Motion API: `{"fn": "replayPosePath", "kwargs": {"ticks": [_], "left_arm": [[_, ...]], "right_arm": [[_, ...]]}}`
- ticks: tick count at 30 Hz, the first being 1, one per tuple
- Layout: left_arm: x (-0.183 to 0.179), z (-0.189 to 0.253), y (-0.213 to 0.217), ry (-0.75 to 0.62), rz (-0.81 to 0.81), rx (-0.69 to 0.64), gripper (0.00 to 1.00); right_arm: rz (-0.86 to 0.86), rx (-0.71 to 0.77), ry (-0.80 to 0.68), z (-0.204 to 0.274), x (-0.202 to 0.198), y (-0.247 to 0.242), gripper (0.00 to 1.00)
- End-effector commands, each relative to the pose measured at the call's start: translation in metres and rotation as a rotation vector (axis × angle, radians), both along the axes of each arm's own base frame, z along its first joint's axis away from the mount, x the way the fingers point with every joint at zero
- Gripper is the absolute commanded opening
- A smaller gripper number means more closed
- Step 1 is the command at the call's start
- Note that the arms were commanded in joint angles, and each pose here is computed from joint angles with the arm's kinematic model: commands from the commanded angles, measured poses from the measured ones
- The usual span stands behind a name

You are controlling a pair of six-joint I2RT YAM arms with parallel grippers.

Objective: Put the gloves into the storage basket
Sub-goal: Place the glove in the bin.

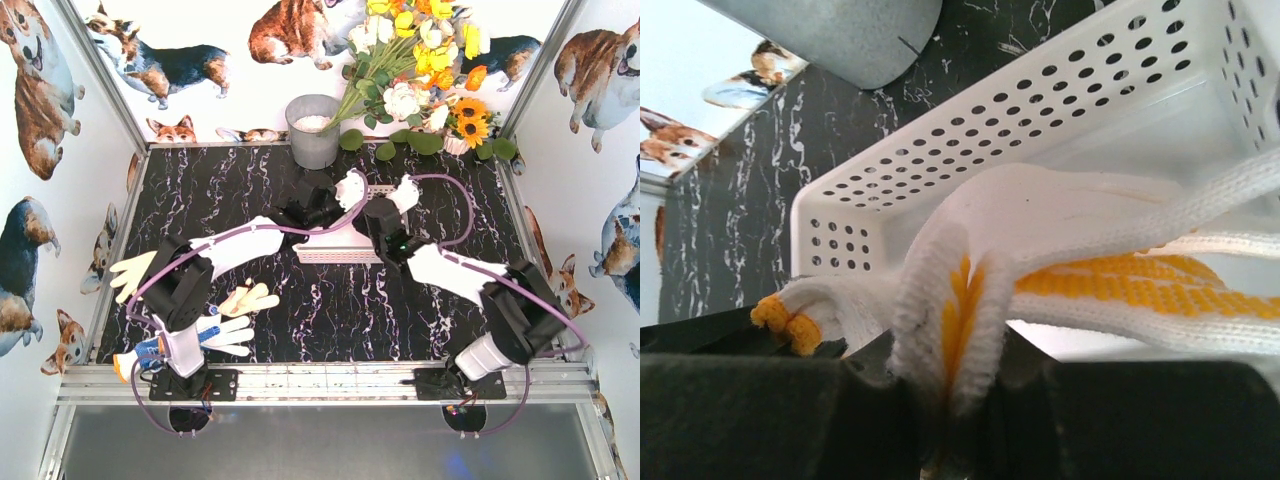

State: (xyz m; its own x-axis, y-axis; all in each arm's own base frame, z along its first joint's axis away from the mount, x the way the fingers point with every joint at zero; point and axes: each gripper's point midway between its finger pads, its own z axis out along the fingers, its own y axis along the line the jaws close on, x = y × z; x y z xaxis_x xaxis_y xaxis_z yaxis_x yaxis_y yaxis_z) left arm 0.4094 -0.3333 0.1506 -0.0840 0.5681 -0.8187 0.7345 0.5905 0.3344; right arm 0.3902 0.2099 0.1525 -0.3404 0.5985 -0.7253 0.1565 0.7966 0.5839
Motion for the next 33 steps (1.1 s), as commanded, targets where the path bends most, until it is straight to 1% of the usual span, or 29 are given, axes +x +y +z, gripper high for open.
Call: {"fn": "replayPosePath", "kwargs": {"ticks": [1,7,12,15,18,24,30,33], "left_arm": [[0.030,-0.020,0.023,-0.030,0.058,0.026,0.00],[0.038,-0.046,0.030,-0.019,0.083,0.040,0.01],[0.040,-0.068,0.040,-0.006,0.117,0.058,0.11],[0.042,-0.073,0.048,-0.015,0.148,0.068,0.23],[0.042,-0.078,0.054,-0.023,0.166,0.084,0.27],[0.045,-0.081,0.061,-0.033,0.194,0.084,0.31],[0.042,-0.070,0.069,-0.050,0.238,0.035,0.38],[0.037,-0.056,0.073,-0.078,0.249,-0.005,0.46]], "right_arm": [[-0.029,-0.004,-0.084,0.018,0.024,0.007,0.00],[-0.057,0.002,-0.032,-0.013,0.033,0.011,0.00],[-0.082,0.022,0.008,-0.034,0.034,0.012,0.00],[-0.097,0.045,0.021,-0.040,0.035,0.013,0.00],[-0.100,0.049,0.032,-0.046,0.037,0.015,0.00],[-0.085,0.048,0.065,-0.060,0.037,0.021,0.00],[-0.089,0.025,0.092,-0.070,0.033,0.021,0.00],[-0.116,0.011,0.098,-0.074,0.031,0.018,0.00]]}}
